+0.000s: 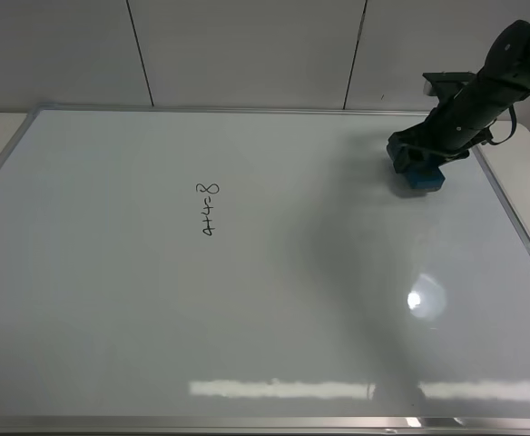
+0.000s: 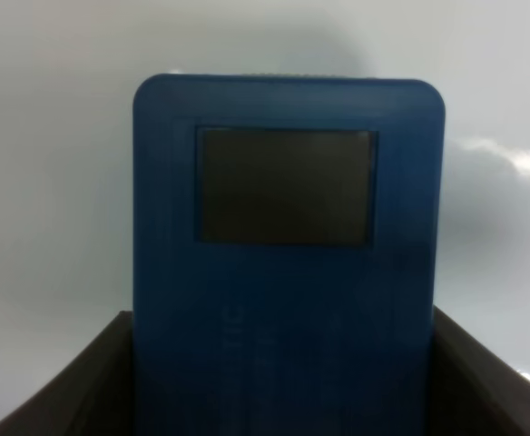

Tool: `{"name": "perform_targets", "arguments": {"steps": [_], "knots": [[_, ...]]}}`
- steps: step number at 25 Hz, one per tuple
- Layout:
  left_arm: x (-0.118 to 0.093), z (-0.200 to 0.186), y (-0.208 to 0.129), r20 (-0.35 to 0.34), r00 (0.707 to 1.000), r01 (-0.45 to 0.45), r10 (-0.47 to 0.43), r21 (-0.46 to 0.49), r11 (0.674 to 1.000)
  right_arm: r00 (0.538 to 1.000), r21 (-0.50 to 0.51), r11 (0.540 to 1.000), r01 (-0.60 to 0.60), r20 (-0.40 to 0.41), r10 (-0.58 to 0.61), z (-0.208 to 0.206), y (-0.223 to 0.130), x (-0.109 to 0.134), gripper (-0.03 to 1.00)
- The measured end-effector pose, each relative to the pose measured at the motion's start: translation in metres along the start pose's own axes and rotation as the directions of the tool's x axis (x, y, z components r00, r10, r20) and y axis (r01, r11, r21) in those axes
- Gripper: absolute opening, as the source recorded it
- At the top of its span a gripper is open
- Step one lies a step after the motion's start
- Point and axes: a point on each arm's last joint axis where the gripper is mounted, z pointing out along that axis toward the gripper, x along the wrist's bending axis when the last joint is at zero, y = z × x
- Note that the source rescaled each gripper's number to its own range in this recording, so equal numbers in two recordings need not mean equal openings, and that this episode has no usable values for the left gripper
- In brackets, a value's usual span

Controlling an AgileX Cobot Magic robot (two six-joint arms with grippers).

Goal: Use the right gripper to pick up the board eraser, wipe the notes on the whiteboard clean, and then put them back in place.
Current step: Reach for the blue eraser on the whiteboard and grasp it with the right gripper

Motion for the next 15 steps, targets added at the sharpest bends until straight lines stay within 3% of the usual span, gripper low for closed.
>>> {"name": "perform_targets", "arguments": {"steps": [15], "knots": [[0.0000, 0.0000, 0.0000, 0.000, 1.000, 0.000, 0.000, 0.000, 1.000, 1.000, 0.013, 1.000, -0.002, -0.007, 0.002, 0.0000, -0.0012, 0.0006, 0.01]]}}
